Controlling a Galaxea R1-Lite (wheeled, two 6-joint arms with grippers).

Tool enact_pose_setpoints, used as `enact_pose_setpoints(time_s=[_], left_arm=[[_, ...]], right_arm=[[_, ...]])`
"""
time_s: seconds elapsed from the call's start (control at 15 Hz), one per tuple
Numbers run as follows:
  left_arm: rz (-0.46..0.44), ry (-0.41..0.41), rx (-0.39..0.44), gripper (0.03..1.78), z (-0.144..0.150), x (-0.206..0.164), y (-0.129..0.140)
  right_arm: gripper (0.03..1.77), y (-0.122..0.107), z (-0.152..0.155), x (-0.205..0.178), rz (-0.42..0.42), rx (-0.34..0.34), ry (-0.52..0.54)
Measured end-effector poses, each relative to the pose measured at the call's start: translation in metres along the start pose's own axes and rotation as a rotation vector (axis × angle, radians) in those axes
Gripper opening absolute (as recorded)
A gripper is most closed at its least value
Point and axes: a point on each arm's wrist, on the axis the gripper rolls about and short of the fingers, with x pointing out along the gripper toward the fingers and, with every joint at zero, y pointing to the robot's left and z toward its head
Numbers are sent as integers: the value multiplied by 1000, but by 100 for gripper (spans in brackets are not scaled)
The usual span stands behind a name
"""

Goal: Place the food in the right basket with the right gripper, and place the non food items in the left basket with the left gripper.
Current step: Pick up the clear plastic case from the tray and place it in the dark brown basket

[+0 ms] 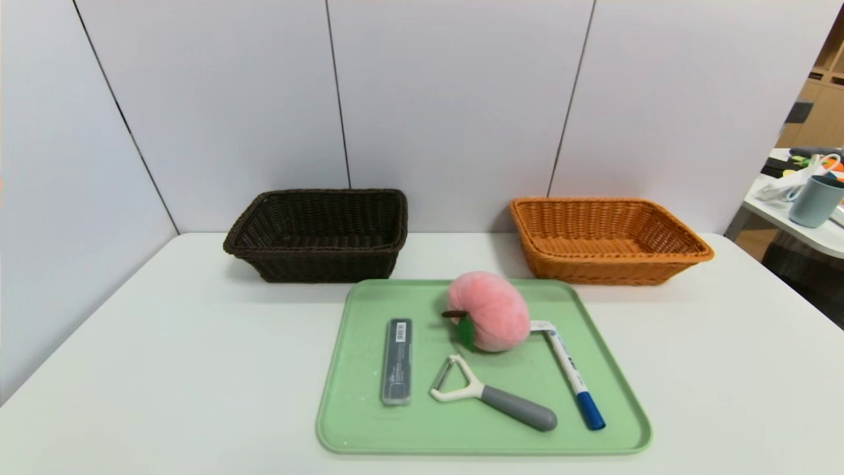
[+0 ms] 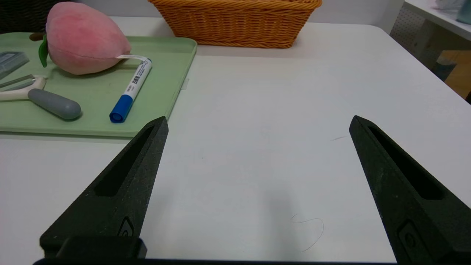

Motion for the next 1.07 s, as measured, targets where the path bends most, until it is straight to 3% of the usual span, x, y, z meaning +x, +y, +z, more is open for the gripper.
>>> enact_pose_setpoints(time_s=[0.6,1.07], left_arm=[[-3,-1,8,169,0,0,0],[14,-1,-32,169,0,0,0]], right_arm=[[170,0,0,0,0,-1,1],[170,0,0,0,7,-23,-1]])
